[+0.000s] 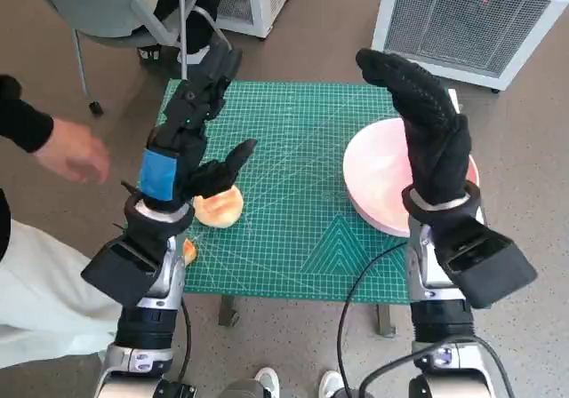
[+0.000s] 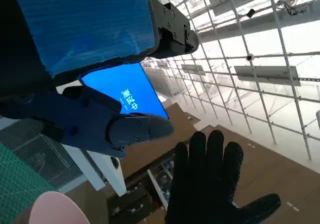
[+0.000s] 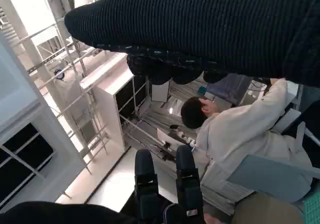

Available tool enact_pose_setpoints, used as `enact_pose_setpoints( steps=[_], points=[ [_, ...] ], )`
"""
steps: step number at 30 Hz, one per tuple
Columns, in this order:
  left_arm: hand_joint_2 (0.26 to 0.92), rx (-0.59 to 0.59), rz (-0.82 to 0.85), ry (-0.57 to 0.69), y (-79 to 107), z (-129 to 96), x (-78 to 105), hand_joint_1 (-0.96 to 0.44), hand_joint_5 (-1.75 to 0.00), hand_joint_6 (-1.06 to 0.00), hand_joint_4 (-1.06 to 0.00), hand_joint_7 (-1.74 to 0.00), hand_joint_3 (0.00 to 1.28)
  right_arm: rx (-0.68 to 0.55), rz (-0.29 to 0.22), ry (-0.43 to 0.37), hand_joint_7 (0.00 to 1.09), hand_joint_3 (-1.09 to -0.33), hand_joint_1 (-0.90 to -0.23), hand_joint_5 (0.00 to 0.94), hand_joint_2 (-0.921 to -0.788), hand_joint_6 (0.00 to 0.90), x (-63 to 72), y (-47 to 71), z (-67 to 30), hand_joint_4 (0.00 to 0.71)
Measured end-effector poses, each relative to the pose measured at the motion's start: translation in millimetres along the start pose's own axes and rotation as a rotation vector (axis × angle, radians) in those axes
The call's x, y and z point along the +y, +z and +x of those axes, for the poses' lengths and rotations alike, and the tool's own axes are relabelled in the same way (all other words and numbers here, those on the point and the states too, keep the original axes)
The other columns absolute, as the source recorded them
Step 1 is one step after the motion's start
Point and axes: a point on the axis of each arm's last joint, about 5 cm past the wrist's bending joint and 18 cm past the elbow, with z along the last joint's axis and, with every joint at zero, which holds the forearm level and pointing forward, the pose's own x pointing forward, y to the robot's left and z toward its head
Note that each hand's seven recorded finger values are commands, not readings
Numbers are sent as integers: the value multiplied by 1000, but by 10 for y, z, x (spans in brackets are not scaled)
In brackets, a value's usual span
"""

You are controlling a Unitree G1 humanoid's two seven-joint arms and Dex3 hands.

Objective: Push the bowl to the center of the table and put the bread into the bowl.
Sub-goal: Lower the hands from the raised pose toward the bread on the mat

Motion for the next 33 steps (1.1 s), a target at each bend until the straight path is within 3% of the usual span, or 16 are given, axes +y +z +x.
enact_pose_setpoints(
  steps=[7,13,18,22,33],
  points=[
    [921,2,-8,-1,-1,0,3,-431,0,-346,-293,-16,383,10,-9,-8,733,-779,-569,68,-921,-1,-35,-14,-34,327],
    [921,-5,-8,-5,14,12,-3,-429,0,-346,-294,-16,384,45,-72,-50,732,-789,-576,67,-921,-1,-234,-56,-141,331],
    [921,-10,-10,-5,23,16,2,-420,-1,-346,-294,-16,380,87,-169,-163,732,-814,-560,66,-921,-1,-441,-93,-236,331],
    [921,-11,-13,-9,23,15,4,-416,-1,-346,-296,-15,377,125,-216,-258,740,-844,-535,68,-921,-1,-551,-120,-300,329],
    [921,-11,-24,-9,18,15,-15,-413,-1,-346,-297,-15,372,299,-278,-473,796,-837,-524,72,-921,-1,-714,-253,-582,318]
  ],
)
